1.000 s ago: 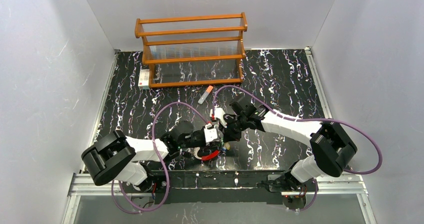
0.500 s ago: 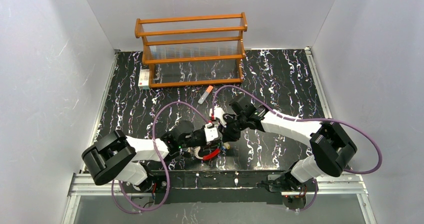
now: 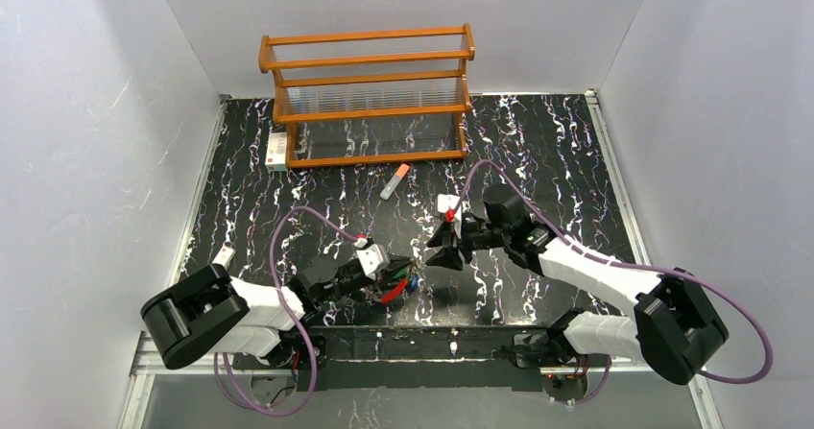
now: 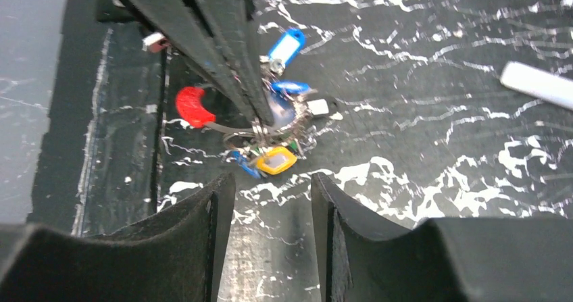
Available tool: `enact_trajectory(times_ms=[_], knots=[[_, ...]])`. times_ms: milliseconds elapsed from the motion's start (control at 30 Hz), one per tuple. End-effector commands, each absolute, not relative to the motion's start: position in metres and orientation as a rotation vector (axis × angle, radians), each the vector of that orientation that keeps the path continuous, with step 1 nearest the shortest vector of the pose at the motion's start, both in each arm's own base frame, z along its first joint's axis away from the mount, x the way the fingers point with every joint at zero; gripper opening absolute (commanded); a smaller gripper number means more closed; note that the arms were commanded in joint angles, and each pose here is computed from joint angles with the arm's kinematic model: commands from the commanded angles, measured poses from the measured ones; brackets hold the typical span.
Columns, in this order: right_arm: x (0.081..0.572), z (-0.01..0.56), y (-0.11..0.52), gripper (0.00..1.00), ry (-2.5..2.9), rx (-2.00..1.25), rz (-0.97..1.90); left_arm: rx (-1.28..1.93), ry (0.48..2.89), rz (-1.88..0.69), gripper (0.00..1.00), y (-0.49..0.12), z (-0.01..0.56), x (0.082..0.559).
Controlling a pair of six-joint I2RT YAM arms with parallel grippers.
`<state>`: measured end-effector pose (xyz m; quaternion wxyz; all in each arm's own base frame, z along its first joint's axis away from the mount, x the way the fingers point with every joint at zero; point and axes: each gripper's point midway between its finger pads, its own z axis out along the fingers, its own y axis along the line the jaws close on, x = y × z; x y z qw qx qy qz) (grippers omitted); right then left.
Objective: Put the keys on the keyring
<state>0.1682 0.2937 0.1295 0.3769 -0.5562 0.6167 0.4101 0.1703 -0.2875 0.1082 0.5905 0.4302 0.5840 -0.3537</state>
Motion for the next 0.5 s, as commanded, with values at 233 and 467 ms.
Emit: enact_trajectory(times_ms=[233,467], knots=[[0.152,0.17,0.313,0.42,1.304,-1.42,1.235,0.862,1.158,-0.937,0.0,-0.296,0.165,0.166],[0.16,0.168,0.318,0.3,1.322,-1.415,1.232,0.862,1.157,-0.939,0.0,-0.294,0.165,0.165]])
